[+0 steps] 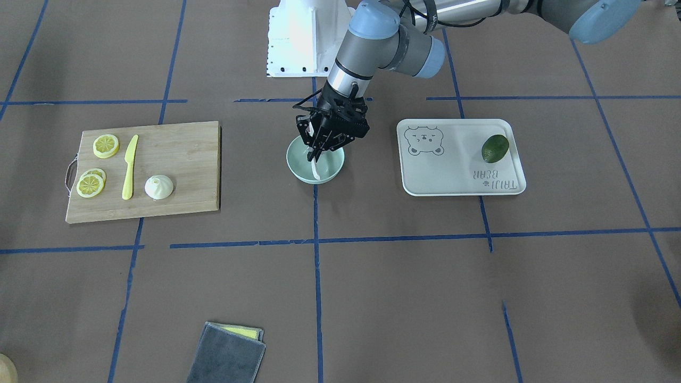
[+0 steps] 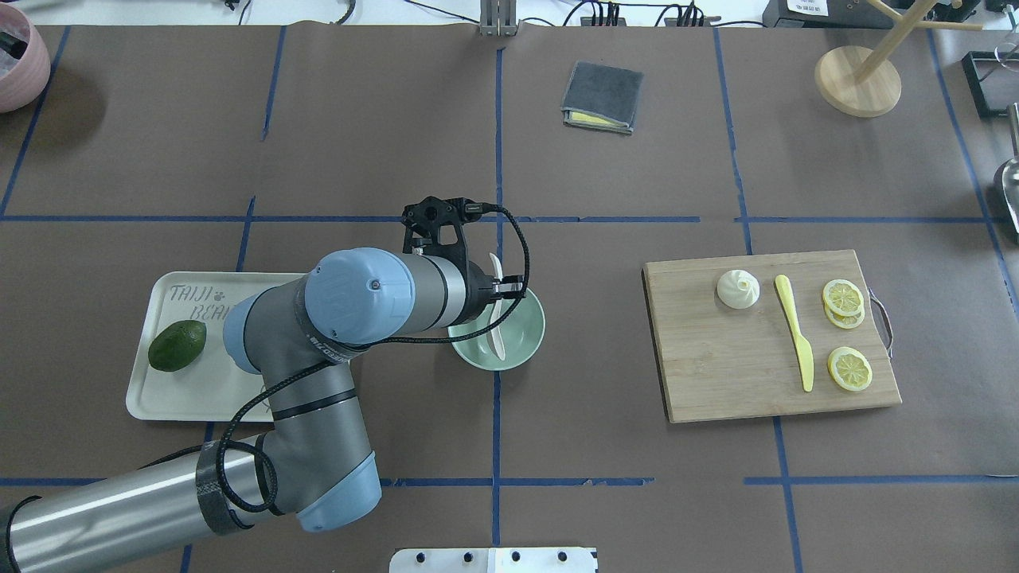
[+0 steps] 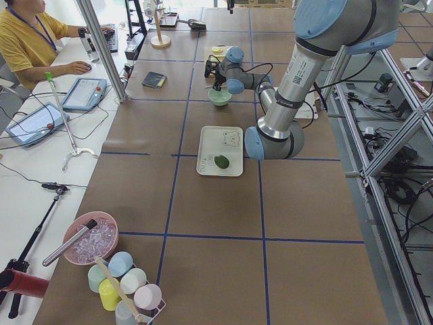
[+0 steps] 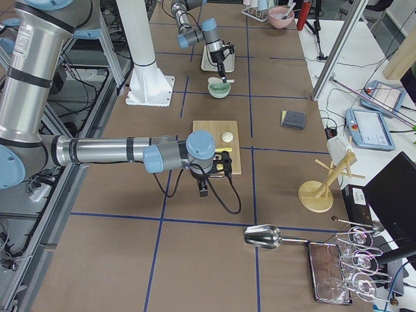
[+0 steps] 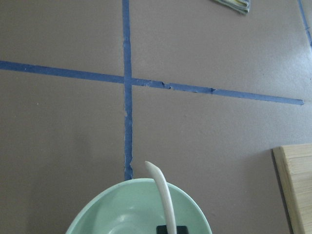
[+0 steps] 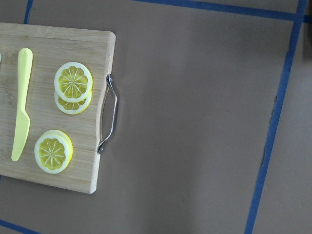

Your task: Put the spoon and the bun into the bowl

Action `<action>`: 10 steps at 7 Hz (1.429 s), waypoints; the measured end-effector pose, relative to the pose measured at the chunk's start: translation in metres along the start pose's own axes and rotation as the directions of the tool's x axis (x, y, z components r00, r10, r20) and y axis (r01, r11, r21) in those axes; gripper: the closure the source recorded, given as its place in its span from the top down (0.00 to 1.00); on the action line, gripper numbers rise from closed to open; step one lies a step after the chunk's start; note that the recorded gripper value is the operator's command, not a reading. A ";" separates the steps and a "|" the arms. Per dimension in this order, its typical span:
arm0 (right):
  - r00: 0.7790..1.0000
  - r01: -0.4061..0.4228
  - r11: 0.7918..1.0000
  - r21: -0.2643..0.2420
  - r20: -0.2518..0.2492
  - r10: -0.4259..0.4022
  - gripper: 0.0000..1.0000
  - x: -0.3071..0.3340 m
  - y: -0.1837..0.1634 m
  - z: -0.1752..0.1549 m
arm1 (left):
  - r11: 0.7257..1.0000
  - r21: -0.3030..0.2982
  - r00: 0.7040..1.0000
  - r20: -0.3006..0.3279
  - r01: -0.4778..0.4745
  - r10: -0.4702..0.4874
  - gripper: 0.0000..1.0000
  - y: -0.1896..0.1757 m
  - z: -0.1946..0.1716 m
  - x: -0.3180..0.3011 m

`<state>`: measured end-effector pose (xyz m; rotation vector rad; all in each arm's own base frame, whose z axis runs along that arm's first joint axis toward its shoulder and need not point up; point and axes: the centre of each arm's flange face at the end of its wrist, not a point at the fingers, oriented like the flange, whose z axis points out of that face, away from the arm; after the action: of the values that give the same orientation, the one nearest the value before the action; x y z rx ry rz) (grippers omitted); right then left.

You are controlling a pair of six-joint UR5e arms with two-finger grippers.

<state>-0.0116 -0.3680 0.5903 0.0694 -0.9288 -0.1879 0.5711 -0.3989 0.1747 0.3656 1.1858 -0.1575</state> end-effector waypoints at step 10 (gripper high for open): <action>0.992 -0.127 0.985 0.115 0.013 0.126 1.00 -0.258 -0.065 0.151 | 0.977 -0.060 0.967 0.144 -0.205 0.212 1.00 -0.066 -0.122 -0.116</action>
<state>-0.2915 -0.3792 0.4676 0.1168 -0.9458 -0.0161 0.4009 -0.4246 0.2298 0.4295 0.9938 0.0242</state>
